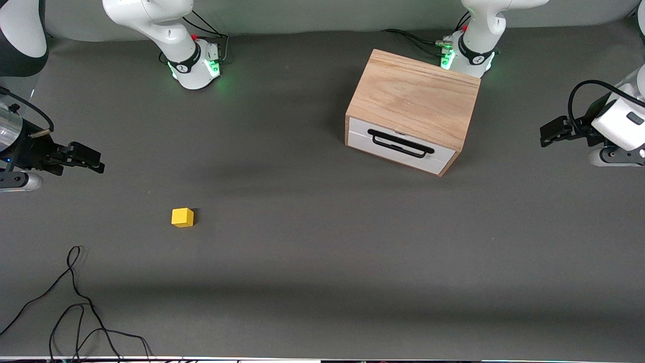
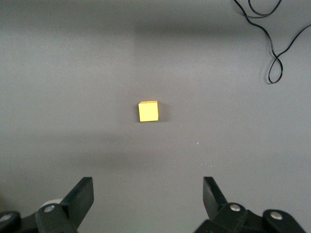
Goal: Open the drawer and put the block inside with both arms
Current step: 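Lower the left gripper to the drawer handle while the right gripper approaches the cube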
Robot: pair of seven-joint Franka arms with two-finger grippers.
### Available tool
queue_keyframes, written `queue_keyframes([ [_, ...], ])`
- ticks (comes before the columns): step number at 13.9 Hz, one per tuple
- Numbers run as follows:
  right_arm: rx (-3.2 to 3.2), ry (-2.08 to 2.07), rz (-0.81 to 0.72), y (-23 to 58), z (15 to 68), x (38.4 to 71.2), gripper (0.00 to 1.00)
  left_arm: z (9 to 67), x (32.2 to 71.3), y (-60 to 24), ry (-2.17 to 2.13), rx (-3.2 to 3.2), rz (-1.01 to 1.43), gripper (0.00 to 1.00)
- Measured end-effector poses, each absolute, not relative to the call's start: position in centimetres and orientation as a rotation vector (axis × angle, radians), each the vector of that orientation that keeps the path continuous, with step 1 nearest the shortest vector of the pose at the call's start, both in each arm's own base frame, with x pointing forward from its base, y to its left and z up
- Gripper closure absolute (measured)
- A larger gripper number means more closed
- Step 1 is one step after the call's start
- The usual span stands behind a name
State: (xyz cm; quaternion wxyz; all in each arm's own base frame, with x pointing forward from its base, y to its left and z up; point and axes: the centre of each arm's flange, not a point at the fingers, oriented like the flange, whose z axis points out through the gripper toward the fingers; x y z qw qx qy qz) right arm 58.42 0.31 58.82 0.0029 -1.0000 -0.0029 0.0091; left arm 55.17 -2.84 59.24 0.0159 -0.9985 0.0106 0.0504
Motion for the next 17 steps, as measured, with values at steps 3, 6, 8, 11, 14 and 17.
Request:
queue_keyframes([
  [3,-3.136,-0.01,0.031,0.3,58.7,58.5,0.0,59.2,55.2,-2.8,0.033,-3.105,0.159,0.0],
  [6,-3.136,-0.011,0.033,0.4,58.7,58.5,0.0,59.1,55.2,-2.8,0.033,-3.105,0.161,0.0],
  [8,-3.136,-0.011,0.039,0.4,58.4,58.6,0.0,58.9,55.3,-2.8,0.032,-3.105,0.166,0.0],
  [11,-3.137,-0.011,0.047,0.4,58.1,58.7,0.0,58.3,55.5,-3.5,-0.092,-3.103,0.179,0.0],
  [14,-3.137,-0.011,0.051,0.4,57.9,58.8,0.0,57.5,55.6,-9.3,-0.332,-3.075,0.165,0.0],
  [17,-3.138,-0.012,0.06,0.4,57.6,58.9,0.0,56.2,54.8,-17.4,-0.712,-2.996,0.119,0.0],
])
